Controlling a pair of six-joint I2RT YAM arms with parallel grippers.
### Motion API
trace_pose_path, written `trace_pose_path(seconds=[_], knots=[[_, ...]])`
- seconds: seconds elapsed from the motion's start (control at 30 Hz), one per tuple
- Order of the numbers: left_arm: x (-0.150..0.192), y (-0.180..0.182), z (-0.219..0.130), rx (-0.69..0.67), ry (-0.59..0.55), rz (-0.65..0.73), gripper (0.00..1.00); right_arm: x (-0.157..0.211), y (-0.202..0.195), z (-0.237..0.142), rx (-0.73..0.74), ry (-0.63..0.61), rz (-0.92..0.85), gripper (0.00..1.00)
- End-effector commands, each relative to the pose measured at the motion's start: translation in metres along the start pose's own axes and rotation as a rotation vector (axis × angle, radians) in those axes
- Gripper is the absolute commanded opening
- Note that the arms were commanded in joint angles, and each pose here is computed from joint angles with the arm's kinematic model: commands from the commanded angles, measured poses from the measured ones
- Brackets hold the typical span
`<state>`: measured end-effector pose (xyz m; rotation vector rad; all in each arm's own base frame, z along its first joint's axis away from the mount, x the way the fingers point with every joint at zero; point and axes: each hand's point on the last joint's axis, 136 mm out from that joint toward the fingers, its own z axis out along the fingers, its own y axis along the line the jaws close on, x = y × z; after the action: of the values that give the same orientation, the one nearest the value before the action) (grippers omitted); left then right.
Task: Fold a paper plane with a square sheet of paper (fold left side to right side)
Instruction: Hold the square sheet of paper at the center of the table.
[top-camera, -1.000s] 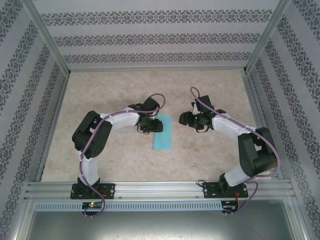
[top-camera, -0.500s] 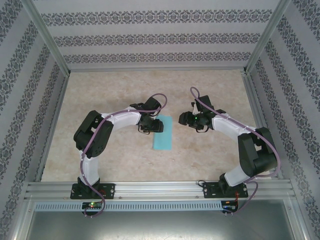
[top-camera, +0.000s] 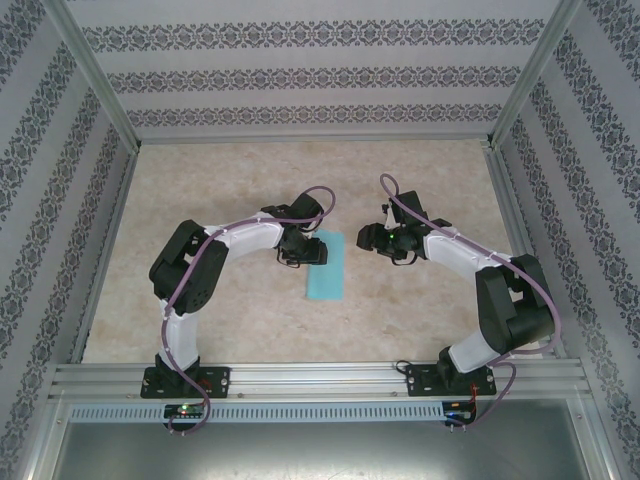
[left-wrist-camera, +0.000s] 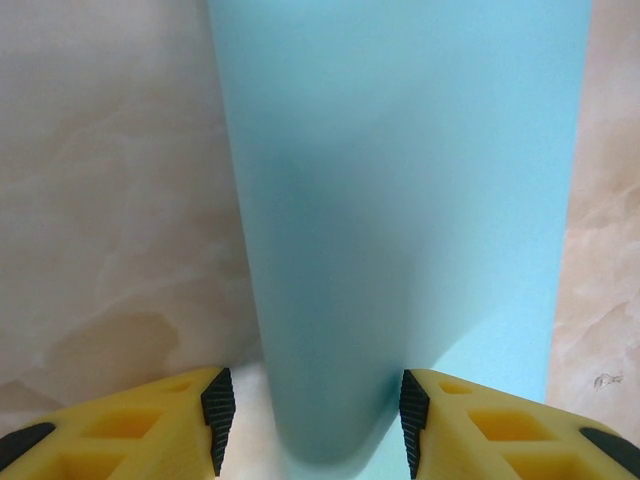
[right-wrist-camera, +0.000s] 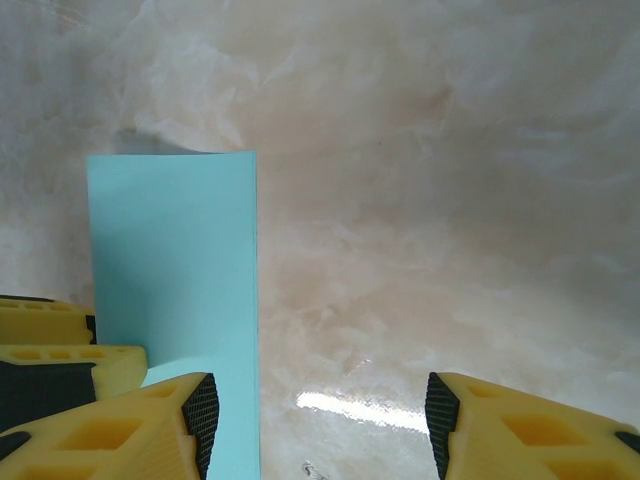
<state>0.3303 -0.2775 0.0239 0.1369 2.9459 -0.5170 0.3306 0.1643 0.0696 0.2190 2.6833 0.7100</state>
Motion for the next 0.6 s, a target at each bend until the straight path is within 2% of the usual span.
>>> trace_pose_path(seconds=[0.0, 0.57], knots=[[0.0120, -0.0011, 0.0178, -0.023, 0.047, 0.024, 0.52, 0.0027, 0.0042, -0.0014, -0.007, -0.001, -0.018, 0.59], [0.0143, 0.0003, 0.0211, -0.036, 0.056, 0.014, 0.52, 0.0029, 0.0045, -0.0010, -0.006, -0.001, -0.019, 0.60]])
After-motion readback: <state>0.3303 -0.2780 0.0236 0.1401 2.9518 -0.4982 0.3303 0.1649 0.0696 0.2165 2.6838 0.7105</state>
